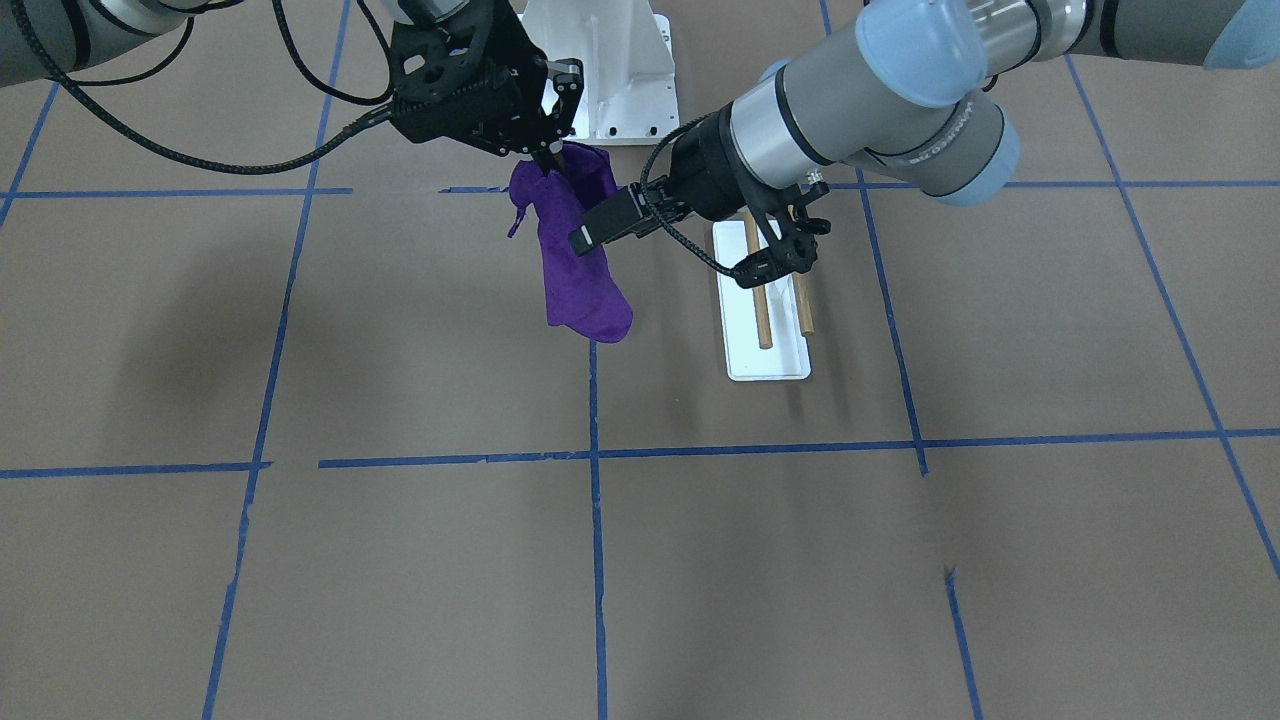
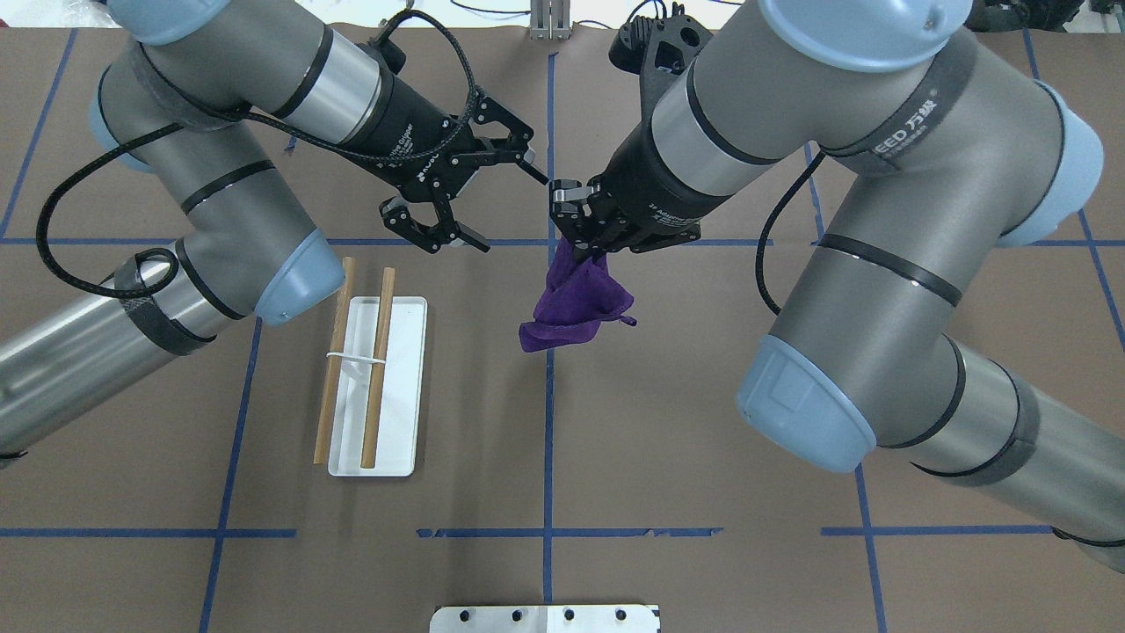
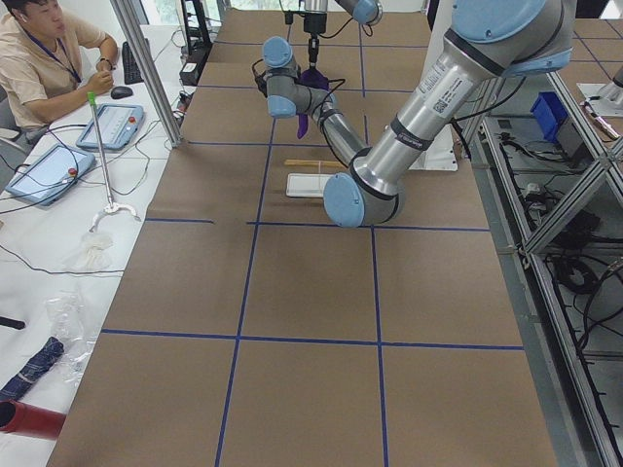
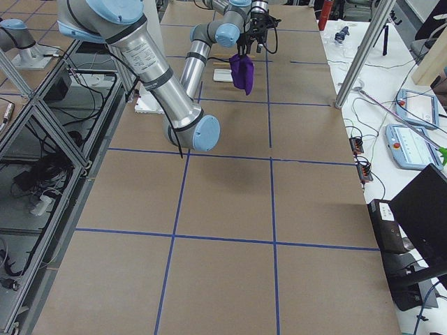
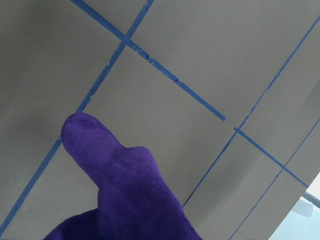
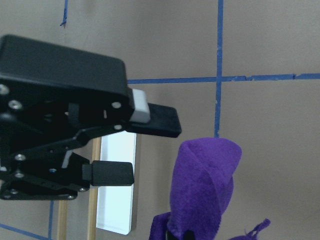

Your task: Hang towel on rack

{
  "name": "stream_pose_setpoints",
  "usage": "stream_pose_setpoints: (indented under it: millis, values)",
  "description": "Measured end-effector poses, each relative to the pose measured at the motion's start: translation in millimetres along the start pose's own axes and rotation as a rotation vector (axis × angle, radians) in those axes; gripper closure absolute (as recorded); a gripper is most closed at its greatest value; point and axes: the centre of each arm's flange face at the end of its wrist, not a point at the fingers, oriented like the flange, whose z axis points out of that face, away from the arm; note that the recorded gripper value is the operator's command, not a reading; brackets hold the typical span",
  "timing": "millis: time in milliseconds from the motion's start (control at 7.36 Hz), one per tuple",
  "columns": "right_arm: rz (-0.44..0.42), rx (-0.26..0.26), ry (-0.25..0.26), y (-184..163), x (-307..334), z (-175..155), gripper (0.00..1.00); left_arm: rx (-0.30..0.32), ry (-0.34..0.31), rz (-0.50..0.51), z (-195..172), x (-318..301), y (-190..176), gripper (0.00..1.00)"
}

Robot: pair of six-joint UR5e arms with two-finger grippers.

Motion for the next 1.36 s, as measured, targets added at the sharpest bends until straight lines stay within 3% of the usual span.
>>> stream_pose_setpoints:
  millis: [136, 408, 816, 1087, 1359]
  values:
    - [-0.005, 0.002, -0.003, 1.6, -3.4, 0.3, 1.00, -0.008, -0.004, 0.000, 7.5, -0.7, 5.9, 0.21]
    - [-0.014, 0.006, -0.006, 2.1, -6.6, -0.4, 1.00, -0.011, -0.005, 0.004, 25.9, -4.5, 18.3, 1.00]
    - [-0.018, 0.004, -0.002, 3.3, -3.8, 0.7, 1.00, -0.003, 0.002, 0.013, 33.1, -7.8, 22.7, 1.00]
    - [-0.011, 0.003, 0.000, 4.2, -1.4, 1.2, 0.00, -0.003, 0.004, 0.014, 32.5, -8.2, 22.9, 1.00]
    - [-0.007, 0.018, 0.009, 3.6, 4.6, 0.5, 0.00, -0.002, 0.005, 0.020, 31.2, -8.5, 22.3, 1.00]
